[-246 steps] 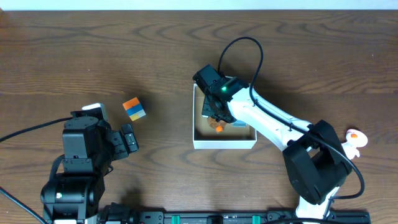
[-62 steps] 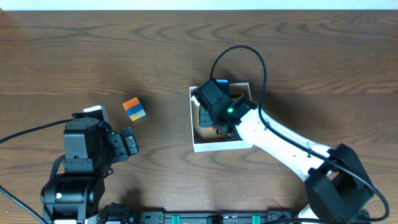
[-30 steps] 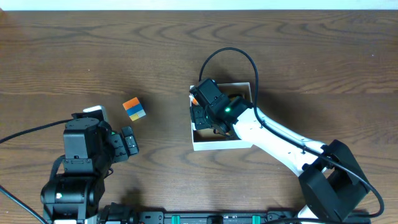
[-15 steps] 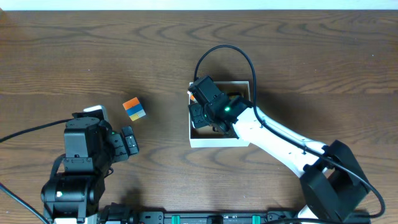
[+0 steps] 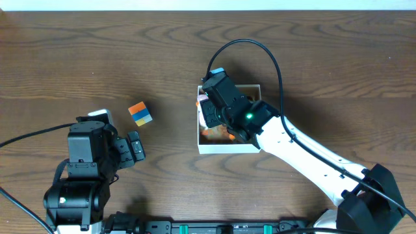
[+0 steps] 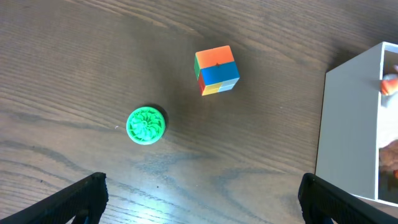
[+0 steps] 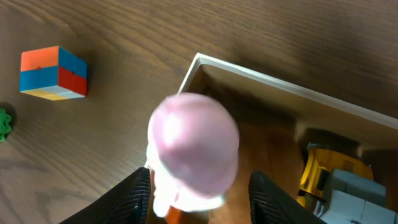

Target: Pack container

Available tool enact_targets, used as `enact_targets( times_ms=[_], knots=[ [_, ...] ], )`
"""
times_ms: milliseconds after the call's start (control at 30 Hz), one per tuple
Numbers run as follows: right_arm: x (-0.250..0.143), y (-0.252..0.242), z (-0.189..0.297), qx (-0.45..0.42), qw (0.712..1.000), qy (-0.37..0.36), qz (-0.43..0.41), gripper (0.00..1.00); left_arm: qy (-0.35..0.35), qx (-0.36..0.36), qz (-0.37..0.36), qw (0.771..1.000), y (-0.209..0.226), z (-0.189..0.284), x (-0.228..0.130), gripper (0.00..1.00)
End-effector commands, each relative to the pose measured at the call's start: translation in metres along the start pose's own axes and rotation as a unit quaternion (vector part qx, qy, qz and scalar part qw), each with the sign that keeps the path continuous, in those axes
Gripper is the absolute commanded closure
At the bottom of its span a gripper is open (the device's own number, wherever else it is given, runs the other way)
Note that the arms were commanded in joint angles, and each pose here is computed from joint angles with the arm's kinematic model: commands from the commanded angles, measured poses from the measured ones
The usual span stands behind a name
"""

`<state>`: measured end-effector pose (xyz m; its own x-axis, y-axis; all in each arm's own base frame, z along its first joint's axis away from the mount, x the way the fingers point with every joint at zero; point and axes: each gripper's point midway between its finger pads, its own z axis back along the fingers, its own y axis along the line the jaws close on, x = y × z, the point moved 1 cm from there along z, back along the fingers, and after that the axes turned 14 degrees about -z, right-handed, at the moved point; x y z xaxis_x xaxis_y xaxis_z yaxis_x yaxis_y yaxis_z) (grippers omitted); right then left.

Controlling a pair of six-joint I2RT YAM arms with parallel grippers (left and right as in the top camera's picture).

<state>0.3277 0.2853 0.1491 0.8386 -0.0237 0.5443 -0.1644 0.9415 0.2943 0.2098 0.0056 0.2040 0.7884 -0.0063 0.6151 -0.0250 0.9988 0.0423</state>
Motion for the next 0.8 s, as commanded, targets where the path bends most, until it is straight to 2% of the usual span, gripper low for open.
enact_targets(
  times_ms=[0,33,100,233,467,767],
  knots=[
    [0.015,0.006,0.008,0.007,1.0,-0.027,0.007,0.54,-0.008,0.002,0.007,1.0,0.001,0.003,0.005,0.02],
    [0.017,0.007,0.008,0.01,0.999,-0.032,0.01,0.64,-0.008,0.002,0.008,1.0,0.001,0.003,0.005,0.02],
    [0.021,0.01,0.008,0.015,0.999,-0.04,0.01,0.75,-0.008,0.002,0.008,1.0,0.001,0.003,0.005,0.02],
    [0.022,0.011,0.008,0.017,0.999,-0.042,0.01,0.87,-0.008,0.002,0.007,1.0,0.001,0.003,0.005,0.02],
    [0.016,0.007,0.004,0.008,0.999,-0.029,0.012,0.94,-0.008,0.002,0.007,1.0,0.001,0.003,0.005,0.02],
    [-0.007,0.001,-0.031,-0.009,1.0,0.014,0.018,0.96,-0.008,0.002,0.007,1.0,0.001,0.003,0.005,0.02]
  ],
)
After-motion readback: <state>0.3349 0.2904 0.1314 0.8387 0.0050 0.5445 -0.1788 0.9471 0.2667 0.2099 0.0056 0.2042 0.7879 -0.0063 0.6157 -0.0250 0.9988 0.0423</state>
